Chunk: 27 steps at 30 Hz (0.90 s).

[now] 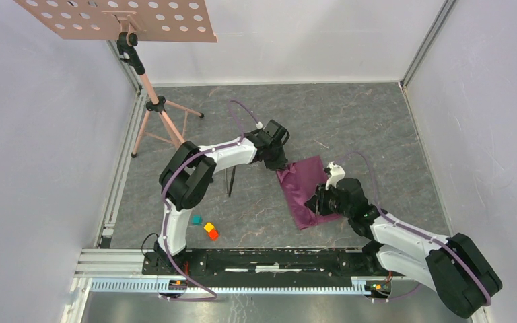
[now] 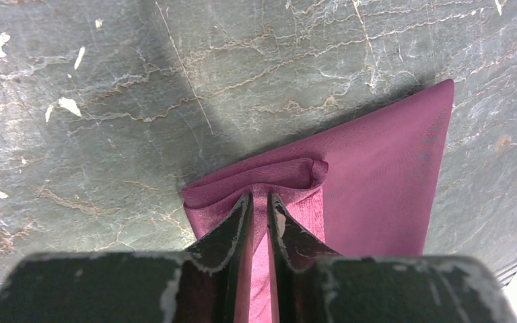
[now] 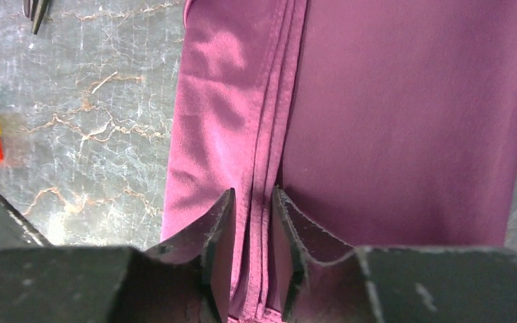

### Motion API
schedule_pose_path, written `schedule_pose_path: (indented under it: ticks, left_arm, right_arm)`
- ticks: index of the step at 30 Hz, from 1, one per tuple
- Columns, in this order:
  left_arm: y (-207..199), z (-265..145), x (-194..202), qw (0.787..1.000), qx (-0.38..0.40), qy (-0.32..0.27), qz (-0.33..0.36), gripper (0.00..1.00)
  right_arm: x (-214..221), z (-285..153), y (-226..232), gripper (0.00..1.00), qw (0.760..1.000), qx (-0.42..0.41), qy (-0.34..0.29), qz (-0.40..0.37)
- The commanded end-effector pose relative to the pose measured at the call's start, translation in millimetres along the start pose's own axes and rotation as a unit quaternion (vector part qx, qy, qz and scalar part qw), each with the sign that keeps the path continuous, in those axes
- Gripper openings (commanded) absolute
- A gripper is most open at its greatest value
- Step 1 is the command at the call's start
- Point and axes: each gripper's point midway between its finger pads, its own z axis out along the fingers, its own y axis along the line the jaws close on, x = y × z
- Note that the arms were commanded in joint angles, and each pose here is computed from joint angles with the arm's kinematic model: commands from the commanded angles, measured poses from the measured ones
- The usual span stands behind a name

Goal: Fold the napkin into a case and place the utensils inside
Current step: Smooth out the 2/3-rectangle-folded napkin at the center of the board.

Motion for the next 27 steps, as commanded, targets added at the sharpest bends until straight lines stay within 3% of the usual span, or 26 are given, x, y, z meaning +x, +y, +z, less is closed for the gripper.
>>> schedule_pose_path:
  ticks: [1,4,8,10,14,19,27]
  left_arm:
    - [-14,1,-8,0.999,0.024,-0.010,0.027,0.19]
    - [-10,2,-9,0.999,0.018,-0.010,0.027,0.18]
    - [-8,3,-10,0.999,0.016,-0.012,0.025,0.18]
    - [-7,5,-11,0.999,0.018,-0.011,0.025,0.17]
    - [-5,7,-10,0.999,0.018,-0.007,0.025,0.15]
    - [-4,9,-7,0.999,0.021,-0.002,0.024,0.13]
    - [-4,10,-6,0.999,0.029,0.001,0.023,0.11]
  right_arm:
    - [-49,2,9,0.38,0.996,0.013,-0.037,-0.078]
    - [-69,8,14,0.50,0.994,0.014,-0.049,-0.093]
    - [-91,24,47,0.52,0.991,-0.072,-0.064,-0.093]
    - [-93,33,63,0.48,0.987,-0.120,-0.064,-0.088]
    - [-98,51,71,0.29,0.982,-0.156,-0.072,-0.074]
    - [-109,64,81,0.17,0.975,-0.198,-0.085,-0.050]
    - [-106,96,66,0.17,0.978,-0.192,-0.074,-0.031]
